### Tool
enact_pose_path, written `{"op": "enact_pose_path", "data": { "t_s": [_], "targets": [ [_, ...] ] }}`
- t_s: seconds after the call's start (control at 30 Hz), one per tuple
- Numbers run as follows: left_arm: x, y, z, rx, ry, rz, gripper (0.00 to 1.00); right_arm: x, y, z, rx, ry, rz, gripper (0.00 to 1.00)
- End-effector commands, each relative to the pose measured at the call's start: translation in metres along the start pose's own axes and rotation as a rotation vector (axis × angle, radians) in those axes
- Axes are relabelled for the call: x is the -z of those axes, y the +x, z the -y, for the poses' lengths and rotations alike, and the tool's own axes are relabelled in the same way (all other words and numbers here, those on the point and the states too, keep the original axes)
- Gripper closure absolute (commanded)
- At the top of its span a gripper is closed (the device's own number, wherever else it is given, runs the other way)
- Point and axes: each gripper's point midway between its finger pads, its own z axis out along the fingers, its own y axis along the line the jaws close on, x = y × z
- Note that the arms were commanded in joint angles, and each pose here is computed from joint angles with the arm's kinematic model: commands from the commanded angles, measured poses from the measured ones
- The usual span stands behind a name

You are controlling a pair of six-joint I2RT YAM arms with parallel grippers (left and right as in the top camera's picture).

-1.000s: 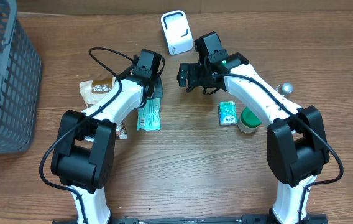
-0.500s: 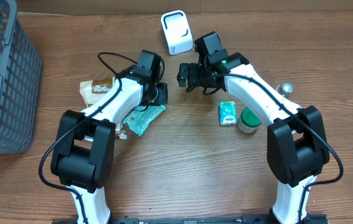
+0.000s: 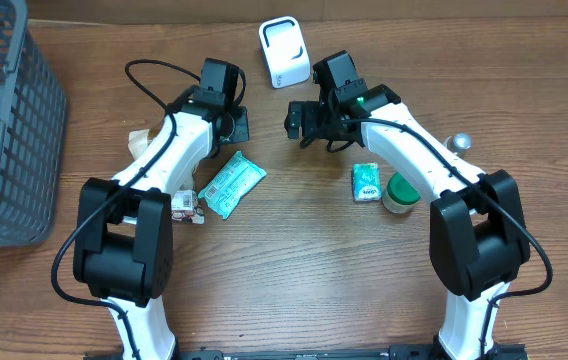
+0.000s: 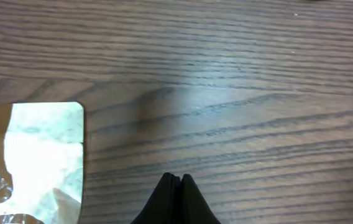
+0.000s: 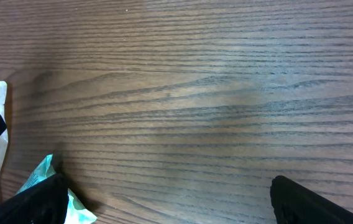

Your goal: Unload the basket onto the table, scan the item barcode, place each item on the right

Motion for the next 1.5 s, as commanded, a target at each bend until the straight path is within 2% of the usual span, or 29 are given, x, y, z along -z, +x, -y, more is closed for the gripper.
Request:
{"op": "enact_pose_path", "data": {
  "t_s": [0.0, 0.17, 0.63, 1.13, 1.47],
  "targets": [
    [-0.018, 0.010, -0.007, 0.001, -0.045, -0.021, 0.96, 0.000, -0.002, 0.003, -0.004, 0.007, 0.010, 0.00],
    [-0.029, 0.028, -0.001, -0.003, -0.009, -0.096, 0.96, 0.000, -0.002, 0.003, -0.004, 0.008, 0.008, 0.00],
    [-0.014, 0.060, -0.030, 0.054, -0.105, -0.246, 0.96, 0.000, -0.002, 0.003, -0.004, 0.008, 0.007, 0.00],
    [-0.012, 0.078, -0.010, 0.063, -0.085, -0.290, 0.96, 0.000, 0.000, 0.004, -0.005, 0.012, 0.000, 0.00],
    [-0.016, 0.103, -0.008, 0.034, -0.096, -0.338, 0.96, 0.000, 0.000, 0.004, -0.005, 0.012, -0.001, 0.00]
  ]
}}
